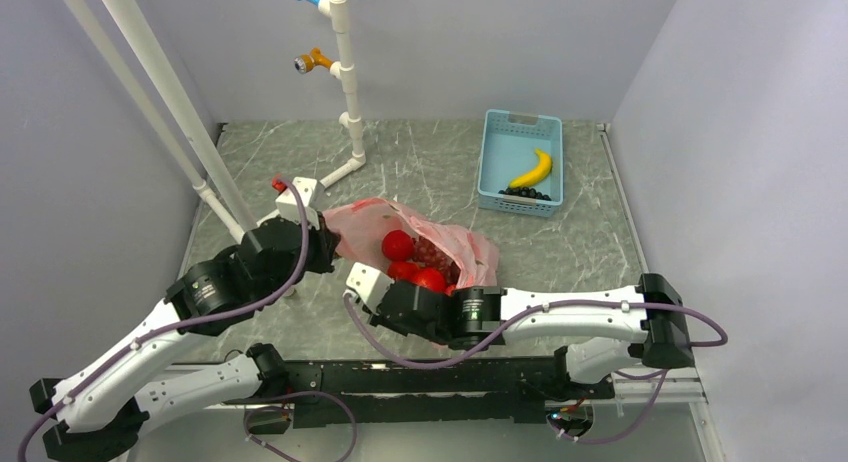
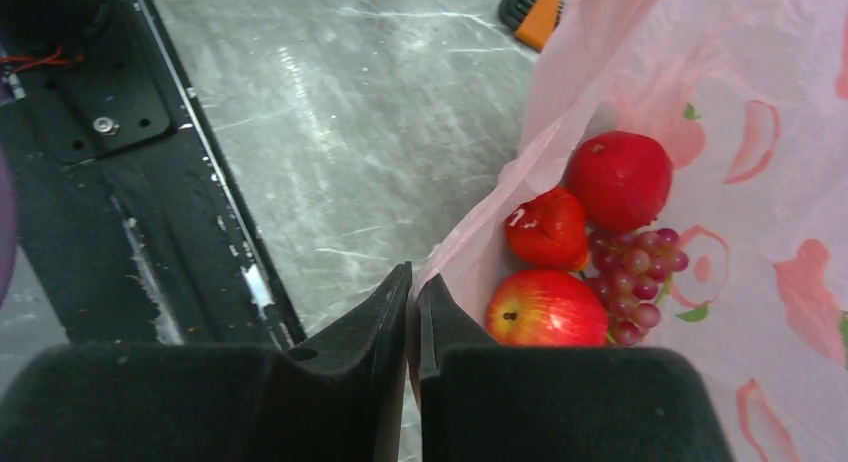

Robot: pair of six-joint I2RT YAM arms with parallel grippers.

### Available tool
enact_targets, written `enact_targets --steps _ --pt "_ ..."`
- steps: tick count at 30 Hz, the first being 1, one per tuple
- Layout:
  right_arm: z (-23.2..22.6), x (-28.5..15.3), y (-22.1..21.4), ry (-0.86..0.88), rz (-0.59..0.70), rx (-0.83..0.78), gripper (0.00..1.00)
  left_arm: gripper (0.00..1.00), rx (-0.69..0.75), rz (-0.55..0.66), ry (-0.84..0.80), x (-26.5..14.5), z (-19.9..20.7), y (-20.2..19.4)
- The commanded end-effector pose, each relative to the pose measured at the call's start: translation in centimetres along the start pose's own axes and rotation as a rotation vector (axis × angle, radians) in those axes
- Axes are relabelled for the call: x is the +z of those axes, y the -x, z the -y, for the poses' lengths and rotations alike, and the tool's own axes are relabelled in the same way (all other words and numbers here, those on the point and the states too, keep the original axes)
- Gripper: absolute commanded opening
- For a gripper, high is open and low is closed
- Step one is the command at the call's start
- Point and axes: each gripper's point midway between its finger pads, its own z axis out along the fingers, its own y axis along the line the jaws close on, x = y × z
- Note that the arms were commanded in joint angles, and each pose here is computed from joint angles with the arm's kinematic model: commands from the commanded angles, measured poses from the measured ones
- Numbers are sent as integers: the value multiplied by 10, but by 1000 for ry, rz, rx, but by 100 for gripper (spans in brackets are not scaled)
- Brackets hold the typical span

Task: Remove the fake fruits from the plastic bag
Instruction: Adjust the plastic bag at the center of the board.

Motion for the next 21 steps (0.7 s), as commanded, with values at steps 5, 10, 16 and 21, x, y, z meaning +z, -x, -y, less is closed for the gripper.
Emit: enact_targets --steps 5,10,16,21 --pt "-62 9 -27 201 -4 244 26 0 -49 67 32 -13 -17 2" --pt "-122 12 -43 477 -22 385 41 0 -60 59 51 -19 -29 -11" --pt "-116 -23 -3 515 51 348 69 0 -67 36 67 -22 -38 -25" --pt "-82 -56 38 440 160 357 93 0 -83 34 67 -24 -41 -30"
